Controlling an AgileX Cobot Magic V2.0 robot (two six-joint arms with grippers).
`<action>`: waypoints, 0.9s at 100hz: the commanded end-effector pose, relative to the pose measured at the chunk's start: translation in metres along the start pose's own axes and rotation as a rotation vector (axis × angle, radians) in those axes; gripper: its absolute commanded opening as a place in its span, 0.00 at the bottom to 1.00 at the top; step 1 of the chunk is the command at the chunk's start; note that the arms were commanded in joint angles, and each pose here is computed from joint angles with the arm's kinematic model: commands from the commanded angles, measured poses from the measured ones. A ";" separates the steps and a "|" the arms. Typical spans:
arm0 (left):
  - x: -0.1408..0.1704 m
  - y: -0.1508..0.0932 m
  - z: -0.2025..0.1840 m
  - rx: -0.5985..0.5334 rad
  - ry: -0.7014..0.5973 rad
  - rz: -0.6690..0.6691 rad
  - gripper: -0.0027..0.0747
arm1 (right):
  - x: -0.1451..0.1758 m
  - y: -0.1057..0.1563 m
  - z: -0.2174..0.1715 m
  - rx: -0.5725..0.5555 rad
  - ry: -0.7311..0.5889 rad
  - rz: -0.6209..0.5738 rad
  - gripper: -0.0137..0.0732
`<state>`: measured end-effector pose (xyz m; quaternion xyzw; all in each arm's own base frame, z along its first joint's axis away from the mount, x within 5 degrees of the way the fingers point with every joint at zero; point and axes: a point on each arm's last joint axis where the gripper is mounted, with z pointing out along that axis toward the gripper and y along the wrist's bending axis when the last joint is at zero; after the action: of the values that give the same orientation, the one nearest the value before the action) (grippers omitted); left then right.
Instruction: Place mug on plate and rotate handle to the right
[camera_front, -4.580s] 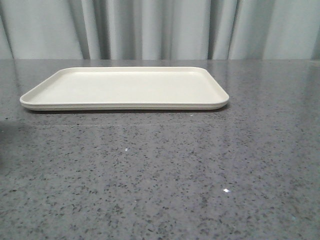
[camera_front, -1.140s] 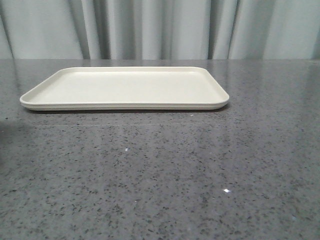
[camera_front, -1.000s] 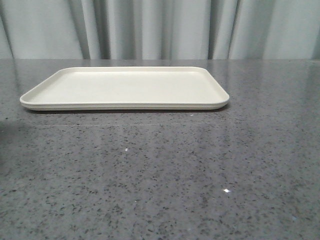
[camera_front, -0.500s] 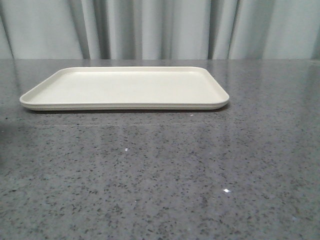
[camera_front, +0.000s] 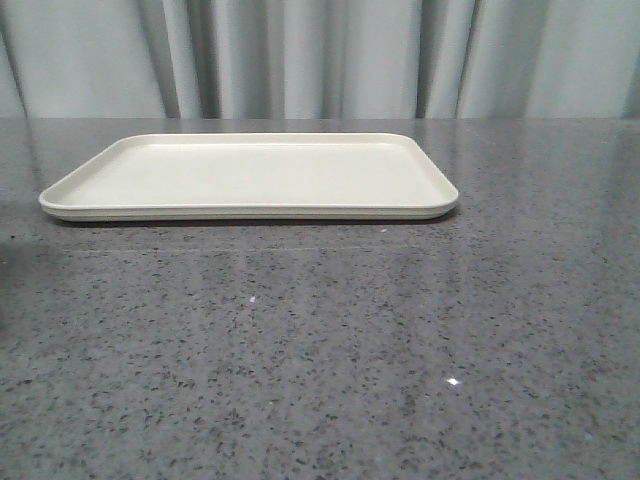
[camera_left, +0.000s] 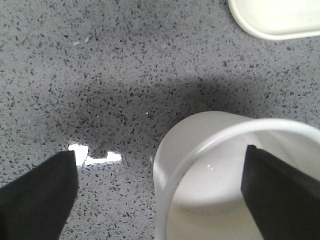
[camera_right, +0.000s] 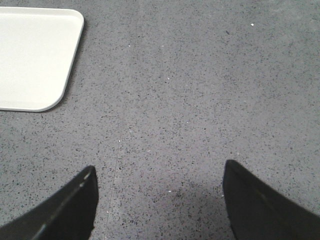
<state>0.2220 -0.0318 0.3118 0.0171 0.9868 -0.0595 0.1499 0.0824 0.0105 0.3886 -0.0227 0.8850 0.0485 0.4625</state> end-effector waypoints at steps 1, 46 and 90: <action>-0.006 -0.002 -0.012 0.010 -0.076 0.004 0.75 | -0.013 0.001 -0.004 -0.003 -0.093 -0.005 0.77; -0.005 -0.002 -0.011 0.009 -0.070 0.014 0.01 | -0.015 0.001 -0.005 -0.004 -0.110 -0.005 0.77; -0.020 -0.011 -0.054 0.061 -0.144 0.057 0.01 | -0.017 0.001 -0.005 -0.005 -0.129 -0.005 0.77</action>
<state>0.2243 -0.0331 0.3413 0.0364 0.9832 -0.0636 0.1671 0.0841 0.0105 0.3911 -0.0221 0.8772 0.0494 0.4771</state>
